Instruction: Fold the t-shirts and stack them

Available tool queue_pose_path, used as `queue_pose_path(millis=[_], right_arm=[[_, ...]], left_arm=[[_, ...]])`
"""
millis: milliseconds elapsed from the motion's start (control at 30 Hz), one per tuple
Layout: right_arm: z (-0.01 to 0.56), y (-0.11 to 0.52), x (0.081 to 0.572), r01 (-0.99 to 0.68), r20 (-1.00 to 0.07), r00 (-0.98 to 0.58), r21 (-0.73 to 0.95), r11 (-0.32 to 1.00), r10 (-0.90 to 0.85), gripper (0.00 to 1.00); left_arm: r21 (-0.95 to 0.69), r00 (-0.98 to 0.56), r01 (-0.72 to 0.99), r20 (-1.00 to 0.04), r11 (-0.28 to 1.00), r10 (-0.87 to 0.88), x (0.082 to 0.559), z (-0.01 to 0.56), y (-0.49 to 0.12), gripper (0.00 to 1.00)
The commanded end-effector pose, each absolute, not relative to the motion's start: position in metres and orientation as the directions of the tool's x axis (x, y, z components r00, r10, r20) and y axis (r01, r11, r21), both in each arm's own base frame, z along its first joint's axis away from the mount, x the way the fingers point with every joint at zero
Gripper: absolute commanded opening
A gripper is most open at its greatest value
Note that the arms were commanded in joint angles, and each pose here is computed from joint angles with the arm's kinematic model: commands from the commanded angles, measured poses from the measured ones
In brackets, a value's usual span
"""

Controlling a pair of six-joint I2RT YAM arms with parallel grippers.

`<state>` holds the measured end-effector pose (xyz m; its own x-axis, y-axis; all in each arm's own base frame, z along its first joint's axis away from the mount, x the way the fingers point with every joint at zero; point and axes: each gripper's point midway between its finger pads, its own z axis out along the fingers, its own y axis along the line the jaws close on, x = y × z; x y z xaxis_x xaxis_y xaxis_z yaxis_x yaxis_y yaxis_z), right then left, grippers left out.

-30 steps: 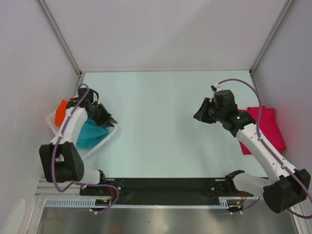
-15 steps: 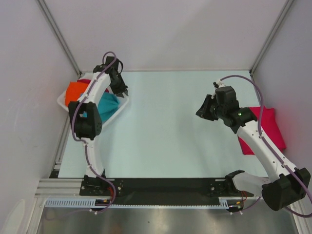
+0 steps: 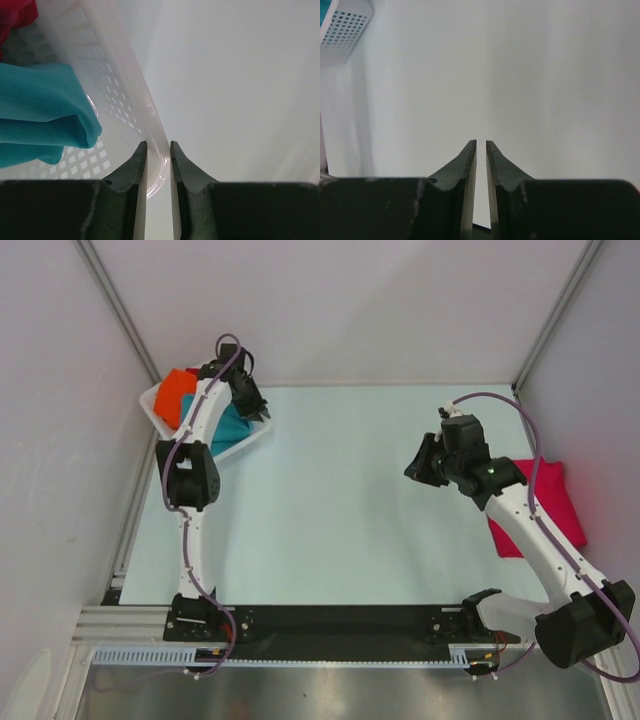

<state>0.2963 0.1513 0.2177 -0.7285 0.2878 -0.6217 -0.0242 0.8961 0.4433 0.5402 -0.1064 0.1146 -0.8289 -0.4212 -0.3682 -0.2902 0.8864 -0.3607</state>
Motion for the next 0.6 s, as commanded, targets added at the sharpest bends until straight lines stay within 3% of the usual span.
queue_pose_path(millis=[0,567], right_arm=[[0.233,0.152,0.304,-0.042,-0.651,-0.702,0.443,0.895,0.289,0.19],[0.217,0.163,0.297,-0.055,-0.625,-0.721,0.483,0.874,0.3,0.18]], left_arm=[[-0.31,-0.856,-0.37,-0.252,0.876,-0.451,0.51,0.071,-0.072,0.0],[-0.244,-0.731,-0.606,-0.205,0.757,-0.651,0.39,0.057,0.0,0.0]])
